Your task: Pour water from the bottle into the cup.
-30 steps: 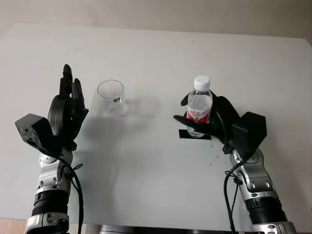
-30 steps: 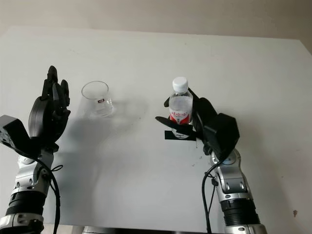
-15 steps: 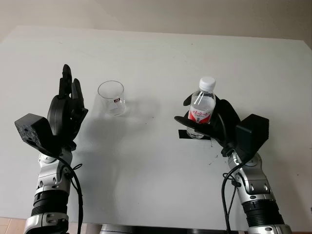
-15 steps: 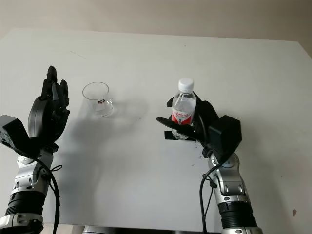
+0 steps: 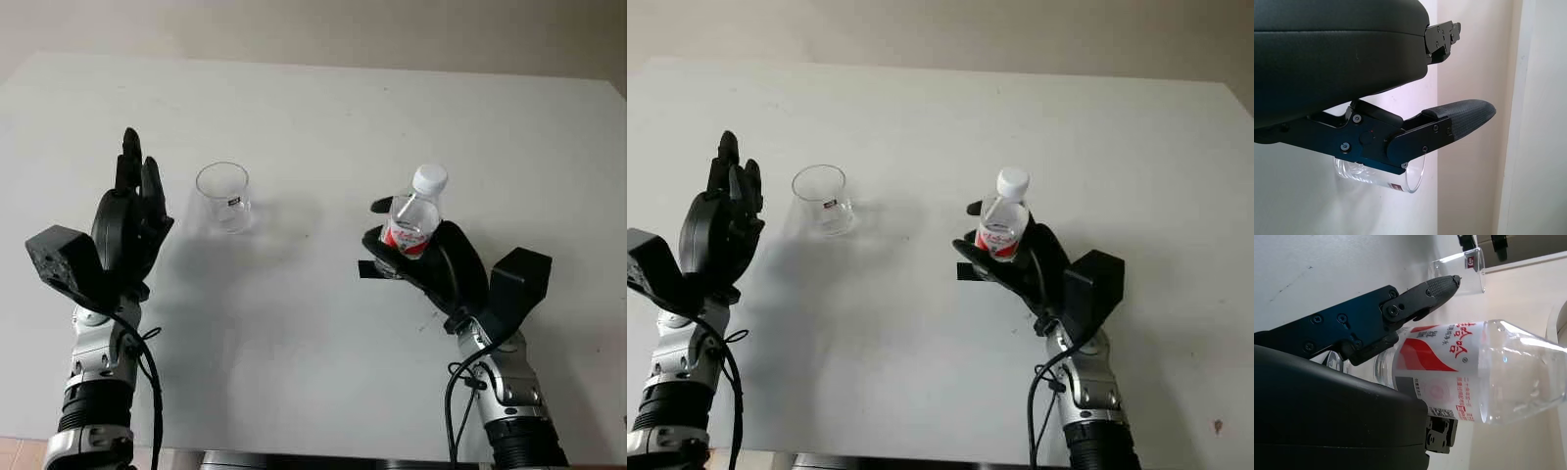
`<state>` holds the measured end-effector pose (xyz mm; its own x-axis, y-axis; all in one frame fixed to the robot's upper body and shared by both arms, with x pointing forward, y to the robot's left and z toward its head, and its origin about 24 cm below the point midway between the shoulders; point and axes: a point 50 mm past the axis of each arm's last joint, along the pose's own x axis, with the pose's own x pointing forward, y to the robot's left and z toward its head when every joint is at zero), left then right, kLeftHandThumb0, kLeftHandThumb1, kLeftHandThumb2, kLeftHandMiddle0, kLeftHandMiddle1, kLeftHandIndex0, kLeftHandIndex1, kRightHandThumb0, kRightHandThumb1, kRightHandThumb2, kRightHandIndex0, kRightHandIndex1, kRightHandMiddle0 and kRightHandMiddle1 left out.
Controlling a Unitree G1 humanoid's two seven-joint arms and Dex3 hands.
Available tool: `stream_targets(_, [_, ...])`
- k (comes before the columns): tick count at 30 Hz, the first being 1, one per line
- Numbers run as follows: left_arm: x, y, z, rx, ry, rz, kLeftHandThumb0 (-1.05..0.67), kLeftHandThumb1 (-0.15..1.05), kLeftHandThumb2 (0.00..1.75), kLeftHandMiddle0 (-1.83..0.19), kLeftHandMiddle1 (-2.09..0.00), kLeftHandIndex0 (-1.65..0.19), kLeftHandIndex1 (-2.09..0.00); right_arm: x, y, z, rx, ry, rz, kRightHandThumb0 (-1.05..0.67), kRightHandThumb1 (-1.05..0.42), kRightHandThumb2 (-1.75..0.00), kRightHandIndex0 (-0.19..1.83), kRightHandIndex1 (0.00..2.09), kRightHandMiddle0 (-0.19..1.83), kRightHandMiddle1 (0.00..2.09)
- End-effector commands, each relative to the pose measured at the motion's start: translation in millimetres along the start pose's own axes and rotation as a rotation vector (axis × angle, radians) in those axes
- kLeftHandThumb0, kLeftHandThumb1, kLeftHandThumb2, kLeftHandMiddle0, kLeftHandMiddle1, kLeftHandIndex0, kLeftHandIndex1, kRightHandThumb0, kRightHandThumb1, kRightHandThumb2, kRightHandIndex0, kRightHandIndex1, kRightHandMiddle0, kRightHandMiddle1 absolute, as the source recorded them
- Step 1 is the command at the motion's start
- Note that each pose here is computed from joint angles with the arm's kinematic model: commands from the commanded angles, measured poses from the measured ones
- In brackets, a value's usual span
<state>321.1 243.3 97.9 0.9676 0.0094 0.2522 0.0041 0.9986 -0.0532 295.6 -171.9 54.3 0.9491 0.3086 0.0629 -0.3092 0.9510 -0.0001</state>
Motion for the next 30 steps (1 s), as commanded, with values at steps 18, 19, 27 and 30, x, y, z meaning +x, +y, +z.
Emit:
stream_targets(18, [2.3,-0.8,2.5,0.001,-0.008,0.000,-0.72,1.05,0.73,0.19,0.00,0.19,0.00,-4.1,-20.8,13.2,-0.215,-0.138,-0.106,-0.95,-0.92,-0.05,-0.19,0.00,-0.19,0.00])
stream_targets(19, [2.3,-0.7,2.3,0.001,-0.008,0.002,-0.72,1.05,0.73,0.19,0.00,0.19,0.00,-3.8,-21.9,15.5,-0.214,-0.147,-0.117,-0.95,-0.92,-0.06,-0.19,0.00,-0.19,0.00])
stream_targets(27, [2.2,-1.0,2.7,0.009,-0.011,-0.010,-0.71,1.05,0.75,0.19,0.00,0.19,0.00,-5.9,-29.2,31.5,-0.243,-0.203,-0.118,-0.95,-0.93,-0.06,-0.19,0.00,-0.19,0.00])
stream_targets(30, [0.7,-1.2,2.0,0.000,-0.013,-0.010,-0.71,1.05,0.75,0.19,0.00,0.19,0.00,-8.0,-27.8,33.0,-0.240,-0.212,-0.116,-0.95,-0.92,-0.05,-0.19,0.00,-0.19,0.00])
